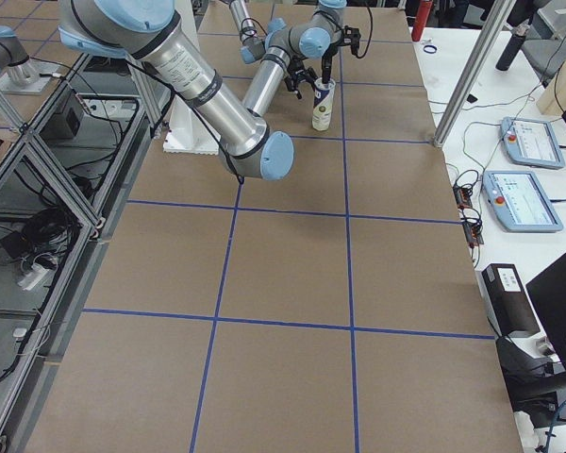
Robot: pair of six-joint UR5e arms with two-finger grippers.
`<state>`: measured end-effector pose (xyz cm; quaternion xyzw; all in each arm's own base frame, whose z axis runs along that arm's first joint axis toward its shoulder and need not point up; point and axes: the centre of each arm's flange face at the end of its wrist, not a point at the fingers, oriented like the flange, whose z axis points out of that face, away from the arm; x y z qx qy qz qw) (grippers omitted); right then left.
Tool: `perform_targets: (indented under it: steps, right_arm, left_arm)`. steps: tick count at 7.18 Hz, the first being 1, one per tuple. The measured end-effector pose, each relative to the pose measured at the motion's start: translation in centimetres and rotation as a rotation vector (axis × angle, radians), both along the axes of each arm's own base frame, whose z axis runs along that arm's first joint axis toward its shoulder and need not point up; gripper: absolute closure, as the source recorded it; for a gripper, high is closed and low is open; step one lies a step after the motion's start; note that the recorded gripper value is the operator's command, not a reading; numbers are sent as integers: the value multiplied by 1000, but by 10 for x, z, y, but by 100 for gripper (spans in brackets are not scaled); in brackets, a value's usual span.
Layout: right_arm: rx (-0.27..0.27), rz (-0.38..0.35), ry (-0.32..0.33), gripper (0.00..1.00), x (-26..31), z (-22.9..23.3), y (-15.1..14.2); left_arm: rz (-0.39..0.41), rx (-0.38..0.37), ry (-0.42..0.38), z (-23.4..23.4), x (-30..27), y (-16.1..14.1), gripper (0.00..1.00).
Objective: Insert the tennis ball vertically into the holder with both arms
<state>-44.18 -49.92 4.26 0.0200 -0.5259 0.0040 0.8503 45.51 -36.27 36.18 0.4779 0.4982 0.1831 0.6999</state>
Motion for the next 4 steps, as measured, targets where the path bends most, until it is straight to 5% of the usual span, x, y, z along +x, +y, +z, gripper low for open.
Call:
perform_targets:
  steps: [2,4]
  right_arm:
    - [-6,11,3,1,33,27,-1]
    - [-17,17,12,1,87,71,-19]
  left_arm:
    - [64,-15,-14,14,-58,2,1]
    - [116,-116,-85,25,-141,-58,0]
